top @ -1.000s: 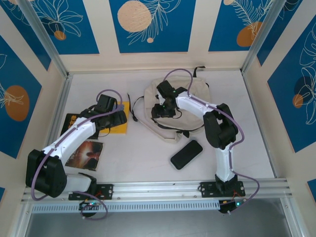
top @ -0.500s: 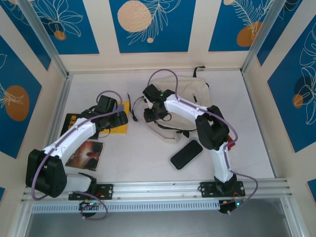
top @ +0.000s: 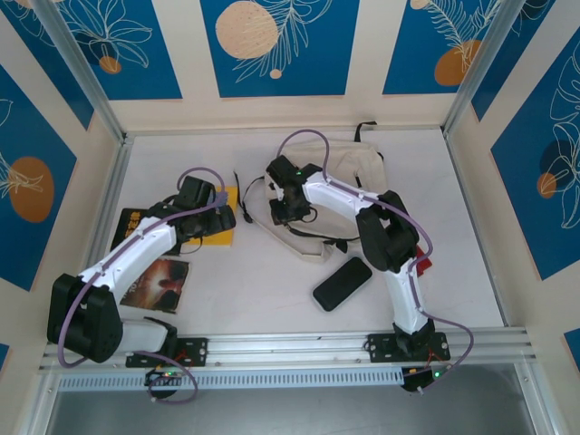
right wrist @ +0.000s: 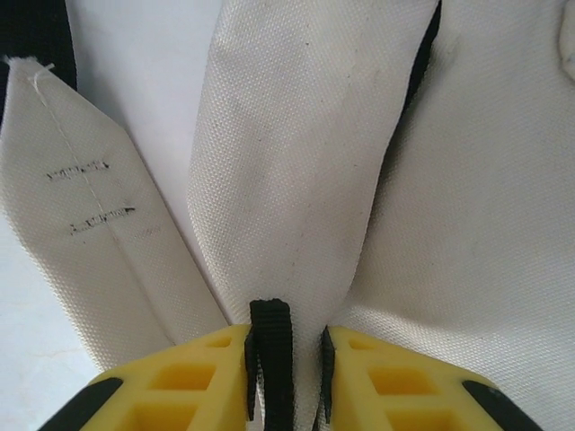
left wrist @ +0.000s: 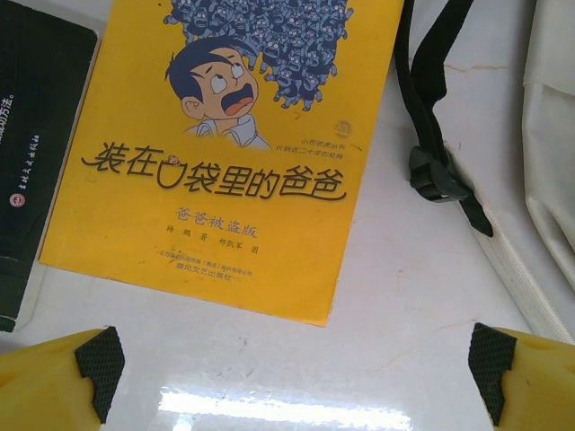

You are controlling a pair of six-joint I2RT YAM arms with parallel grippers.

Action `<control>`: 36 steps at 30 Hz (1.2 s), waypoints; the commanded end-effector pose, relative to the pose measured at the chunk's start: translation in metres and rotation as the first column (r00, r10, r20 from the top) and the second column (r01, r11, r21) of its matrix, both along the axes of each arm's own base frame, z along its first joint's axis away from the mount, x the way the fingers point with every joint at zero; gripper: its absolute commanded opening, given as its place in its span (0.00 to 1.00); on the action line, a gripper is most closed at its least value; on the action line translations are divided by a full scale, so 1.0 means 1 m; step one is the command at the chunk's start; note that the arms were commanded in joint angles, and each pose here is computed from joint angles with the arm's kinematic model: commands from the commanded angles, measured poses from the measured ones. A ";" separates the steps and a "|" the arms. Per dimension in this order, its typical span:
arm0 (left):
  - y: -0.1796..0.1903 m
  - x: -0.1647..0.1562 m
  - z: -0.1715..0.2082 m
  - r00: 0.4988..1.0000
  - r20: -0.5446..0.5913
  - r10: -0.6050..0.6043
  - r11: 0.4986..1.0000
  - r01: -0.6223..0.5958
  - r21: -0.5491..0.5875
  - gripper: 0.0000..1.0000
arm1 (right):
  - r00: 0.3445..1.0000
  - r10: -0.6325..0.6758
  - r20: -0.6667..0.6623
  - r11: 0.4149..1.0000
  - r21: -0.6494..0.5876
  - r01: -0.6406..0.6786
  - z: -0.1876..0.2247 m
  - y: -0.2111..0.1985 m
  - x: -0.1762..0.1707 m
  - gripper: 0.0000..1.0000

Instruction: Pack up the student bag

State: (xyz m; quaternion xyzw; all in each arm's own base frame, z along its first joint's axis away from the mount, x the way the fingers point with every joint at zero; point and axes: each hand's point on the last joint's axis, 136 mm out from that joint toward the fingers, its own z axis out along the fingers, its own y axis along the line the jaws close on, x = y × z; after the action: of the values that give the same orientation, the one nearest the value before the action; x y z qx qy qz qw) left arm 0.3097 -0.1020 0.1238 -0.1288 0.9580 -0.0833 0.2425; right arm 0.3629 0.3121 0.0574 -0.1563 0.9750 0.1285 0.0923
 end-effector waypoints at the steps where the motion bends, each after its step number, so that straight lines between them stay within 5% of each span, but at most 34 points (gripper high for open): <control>1: 0.001 0.002 0.002 1.000 0.009 0.014 1.000 -0.014 -0.025 1.00 | 0.998 -0.052 -0.036 0.994 0.098 0.055 0.016 0.003 0.002 0.26; 21: -0.005 0.002 -0.002 1.000 -0.006 -0.002 0.999 0.001 -0.045 1.00 | 0.986 -0.113 -0.122 0.966 0.218 0.138 0.024 0.001 0.002 0.35; 26: -0.005 0.001 -0.003 1.000 -0.010 -0.002 0.999 0.002 -0.045 1.00 | 0.986 -0.135 -0.095 0.975 0.167 0.149 0.019 -0.008 0.005 0.29; 31: -0.006 0.002 -0.004 1.000 -0.011 -0.007 0.999 0.006 -0.047 1.00 | 0.993 -0.091 -0.081 0.984 0.145 0.102 0.015 -0.004 0.001 0.38; 36: -0.006 0.002 -0.006 1.000 -0.018 -0.006 0.999 0.005 -0.049 1.00 | 0.994 -0.076 -0.076 0.990 0.110 0.084 0.010 -0.001 -0.001 0.33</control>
State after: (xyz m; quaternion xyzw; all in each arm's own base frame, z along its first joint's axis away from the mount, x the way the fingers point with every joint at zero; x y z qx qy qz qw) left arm 0.3124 -0.1090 0.1239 -0.1249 0.9570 -0.1012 0.2414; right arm 0.3655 0.3100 0.0604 -0.0950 0.9735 0.1962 0.0689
